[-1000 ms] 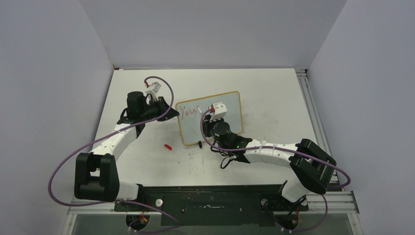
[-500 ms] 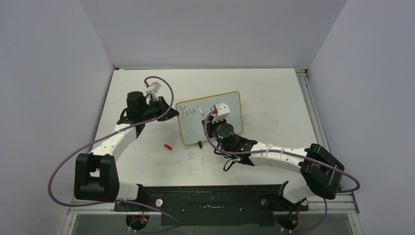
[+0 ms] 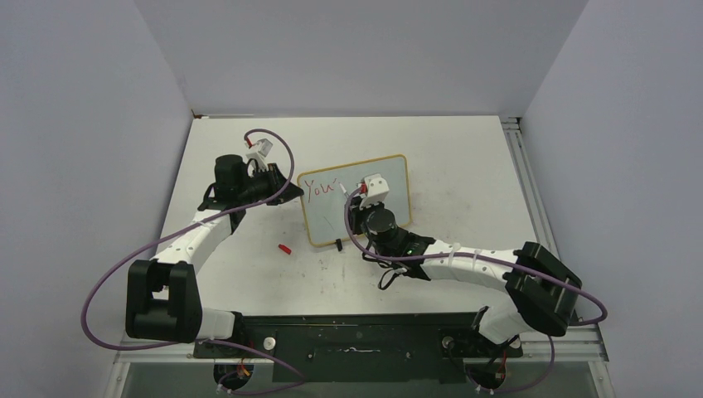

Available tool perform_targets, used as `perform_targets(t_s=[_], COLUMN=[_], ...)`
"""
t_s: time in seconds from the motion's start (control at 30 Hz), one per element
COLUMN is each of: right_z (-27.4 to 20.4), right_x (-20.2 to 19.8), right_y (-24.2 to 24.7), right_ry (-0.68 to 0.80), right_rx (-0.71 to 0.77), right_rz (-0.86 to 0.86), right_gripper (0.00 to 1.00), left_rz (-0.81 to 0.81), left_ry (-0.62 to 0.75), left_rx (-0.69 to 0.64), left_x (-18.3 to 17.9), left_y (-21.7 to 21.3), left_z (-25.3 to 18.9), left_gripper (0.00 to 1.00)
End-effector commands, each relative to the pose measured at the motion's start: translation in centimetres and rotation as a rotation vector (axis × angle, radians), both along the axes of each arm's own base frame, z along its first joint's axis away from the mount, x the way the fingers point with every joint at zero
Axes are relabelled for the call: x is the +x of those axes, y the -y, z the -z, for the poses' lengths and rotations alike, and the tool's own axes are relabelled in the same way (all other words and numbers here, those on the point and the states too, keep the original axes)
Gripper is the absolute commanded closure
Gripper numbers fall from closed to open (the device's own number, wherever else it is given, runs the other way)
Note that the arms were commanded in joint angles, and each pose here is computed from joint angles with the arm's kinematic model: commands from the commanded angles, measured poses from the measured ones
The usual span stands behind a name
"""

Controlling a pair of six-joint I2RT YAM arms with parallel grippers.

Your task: Write a sentence on the whiteboard

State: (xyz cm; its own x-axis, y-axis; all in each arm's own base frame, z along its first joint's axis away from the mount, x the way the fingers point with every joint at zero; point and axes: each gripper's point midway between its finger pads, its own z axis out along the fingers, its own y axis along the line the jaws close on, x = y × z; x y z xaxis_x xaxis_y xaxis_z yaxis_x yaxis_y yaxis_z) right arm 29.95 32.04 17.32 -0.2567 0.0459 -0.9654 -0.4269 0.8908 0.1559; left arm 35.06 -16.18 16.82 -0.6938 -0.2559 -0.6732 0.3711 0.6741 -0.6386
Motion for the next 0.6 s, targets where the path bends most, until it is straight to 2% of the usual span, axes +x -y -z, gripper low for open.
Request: perform_targets(t_s=[0.0, 0.57], right_z=[-0.56, 0.33], right_x=[0.81, 1.62], right_y=[-0.50, -0.51], right_ry=[0.019, 0.008], right_rx=[0.017, 0.008], right_rz=[0.005, 0.012], right_gripper=[0.95, 0.95], left_rz=[0.002, 0.003], left_ry=[0.094, 0.092], left_rx=[-0.023, -0.023], left_x=[0.73, 0.72], left_y=[-0.04, -0.02], left_z=[-3.08, -3.03], left_gripper=[1.00, 1.00])
